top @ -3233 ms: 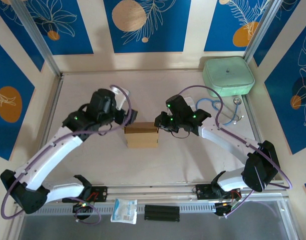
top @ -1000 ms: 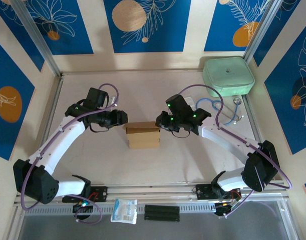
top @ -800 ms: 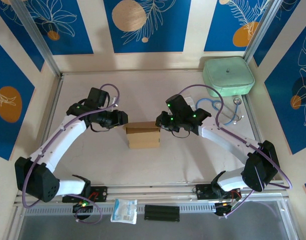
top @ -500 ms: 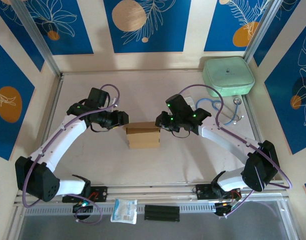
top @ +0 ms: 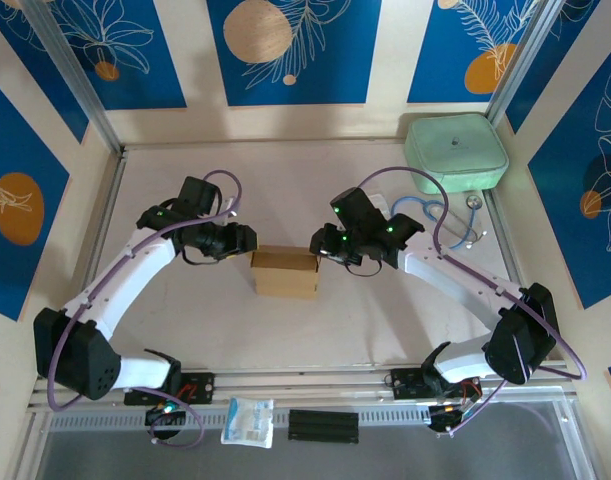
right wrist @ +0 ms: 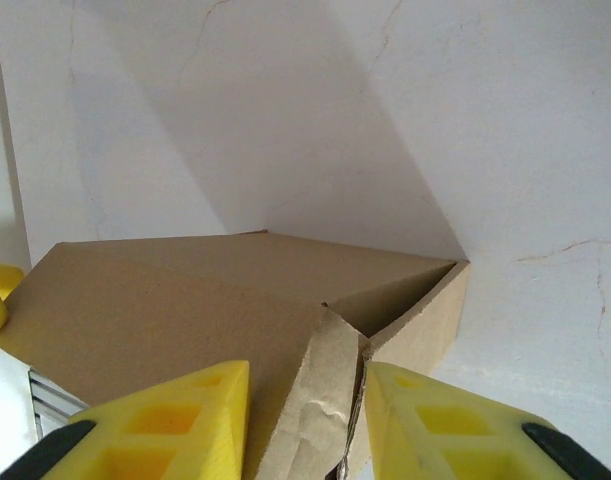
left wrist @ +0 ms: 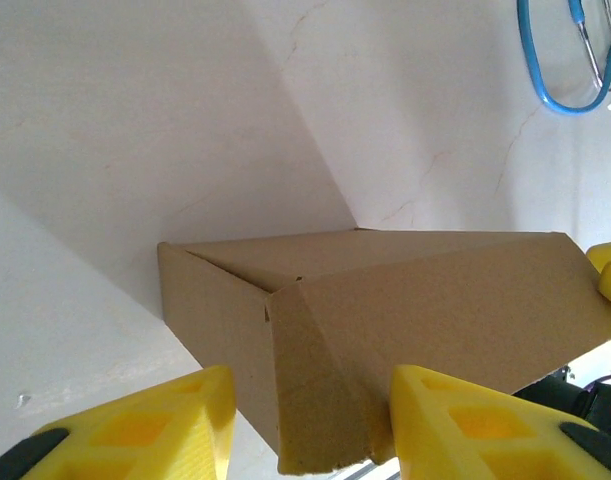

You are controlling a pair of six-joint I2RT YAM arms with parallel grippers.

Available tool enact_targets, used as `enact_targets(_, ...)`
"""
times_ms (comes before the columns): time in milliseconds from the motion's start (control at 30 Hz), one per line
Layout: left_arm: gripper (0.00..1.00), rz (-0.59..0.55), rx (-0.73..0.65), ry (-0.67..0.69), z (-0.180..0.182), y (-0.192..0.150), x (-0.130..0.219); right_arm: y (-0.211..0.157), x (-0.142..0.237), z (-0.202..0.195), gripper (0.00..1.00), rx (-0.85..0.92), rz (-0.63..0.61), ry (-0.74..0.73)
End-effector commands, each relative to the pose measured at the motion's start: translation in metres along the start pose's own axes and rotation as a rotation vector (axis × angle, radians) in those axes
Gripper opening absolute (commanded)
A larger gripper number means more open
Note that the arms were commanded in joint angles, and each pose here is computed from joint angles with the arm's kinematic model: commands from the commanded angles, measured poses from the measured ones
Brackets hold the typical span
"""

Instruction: Fold the paper box

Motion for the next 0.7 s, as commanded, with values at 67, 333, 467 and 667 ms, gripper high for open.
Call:
enact_targets(67,0.39,0.031,-0.001,-0.027,-0.001,-0.006,-0.004,-0.01,-0.003,-0.01,0.33,-0.017,0.044,-0.027)
enact_targets(333,0.35,0.042,0.007,-0.079,-0.007,-0.008,-0.006,-0.018,-0.016,-0.01,0.34,-0.061,0.088,-0.001)
enact_targets(467,0.35,0.046,0.005,-0.074,-0.007,-0.009,-0.007,-0.016,-0.013,-0.016,0.37,-0.046,0.074,-0.061)
enact_targets(667,0.35,0.039,0.0,-0.078,-0.009,-0.008,-0.005,-0.016,-0.011,-0.019,0.49,-0.041,0.076,-0.105)
Point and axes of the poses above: each hand's point on the last joint's axis, 136 mm out from that joint toward the fingers, its own x axis back along the fingers, its own z axis along the line the jaws close on, y = z × x, the point moved 6 cm from there along x, back along the fingers, and after that the axes turned 5 degrees about x, right-handed, at the moved point
